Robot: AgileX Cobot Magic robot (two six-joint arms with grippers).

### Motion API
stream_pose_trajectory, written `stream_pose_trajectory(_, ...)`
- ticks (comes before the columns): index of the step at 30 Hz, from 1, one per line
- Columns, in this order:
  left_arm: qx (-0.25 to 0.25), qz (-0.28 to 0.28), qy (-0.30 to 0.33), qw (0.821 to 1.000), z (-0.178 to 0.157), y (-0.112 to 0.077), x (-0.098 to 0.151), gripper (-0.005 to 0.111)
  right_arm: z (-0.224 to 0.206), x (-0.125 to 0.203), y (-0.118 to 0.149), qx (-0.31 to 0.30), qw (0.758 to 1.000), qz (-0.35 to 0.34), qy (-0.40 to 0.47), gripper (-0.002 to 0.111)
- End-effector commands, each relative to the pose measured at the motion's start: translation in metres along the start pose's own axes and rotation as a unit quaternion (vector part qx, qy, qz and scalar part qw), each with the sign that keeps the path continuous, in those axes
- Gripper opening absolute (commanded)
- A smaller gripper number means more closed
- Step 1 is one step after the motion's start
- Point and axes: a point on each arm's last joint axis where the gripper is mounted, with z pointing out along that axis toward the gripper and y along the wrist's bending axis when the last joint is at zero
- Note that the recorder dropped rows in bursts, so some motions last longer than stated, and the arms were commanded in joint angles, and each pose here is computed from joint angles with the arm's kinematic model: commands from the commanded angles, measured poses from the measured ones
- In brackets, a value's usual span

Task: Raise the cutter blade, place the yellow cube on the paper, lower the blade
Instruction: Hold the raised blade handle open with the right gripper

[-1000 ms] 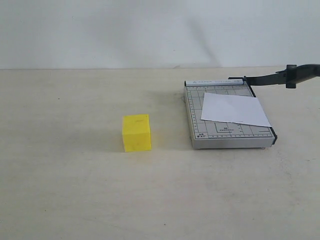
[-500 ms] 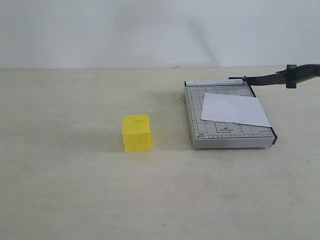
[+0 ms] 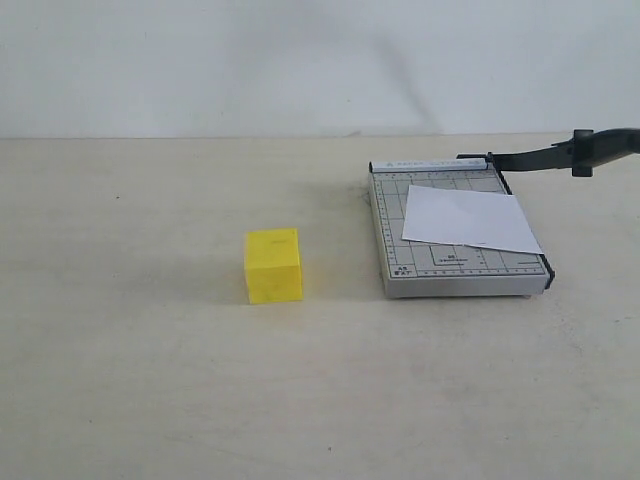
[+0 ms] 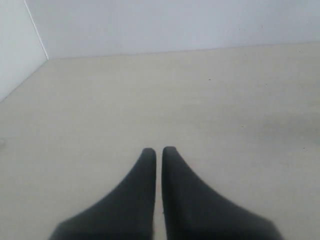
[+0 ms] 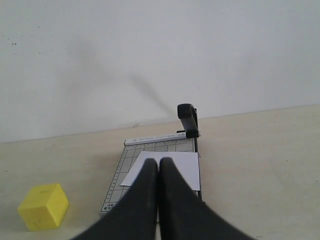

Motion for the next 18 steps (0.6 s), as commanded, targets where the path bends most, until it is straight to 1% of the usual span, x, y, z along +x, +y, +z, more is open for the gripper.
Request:
stream_pose_trajectory(1,-0.002,-0.004,-0.005,1.000,0.000,0.000,-0.002,0.004,-0.001,-0.001,0.000,-0.002,1.000,-0.002,-0.004,0.000)
stream_pose_trajectory(4,-0.002,-0.004,-0.005,1.000,0.000,0.000,-0.002,0.004,0.001,0.004,-0.001,0.000,1.000,-0.012,0.003,0.000)
stream_pose_trajectory(7,-0.002,-0.004,-0.005,1.000,0.000,0.000,-0.002,0.004,0.007,0.018,-0.003,0.000,0.998,-0.056,0.013,0.000)
stream_pose_trajectory(10,-0.002,-0.004,-0.005,1.000,0.000,0.000,-0.002,0.004,0.016,0.034,-0.006,-0.005,0.995,-0.101,-0.001,0.000)
stream_pose_trajectory(13,-0.002,-0.004,-0.005,1.000,0.000,0.000,-0.002,0.004,0.021,0.049,-0.009,-0.006,0.994,-0.105,0.005,0.000)
stream_pose_trajectory(16,-0.002,-0.004,-0.005,1.000,0.000,0.000,-0.002,0.004,0.025,0.063,-0.011,-0.012,0.992,-0.122,-0.009,0.000)
stream_pose_trajectory(18,-0.002,-0.004,-0.005,1.000,0.000,0.000,-0.002,0.004,0.026,0.062,-0.010,-0.015,0.992,-0.120,-0.029,0.000)
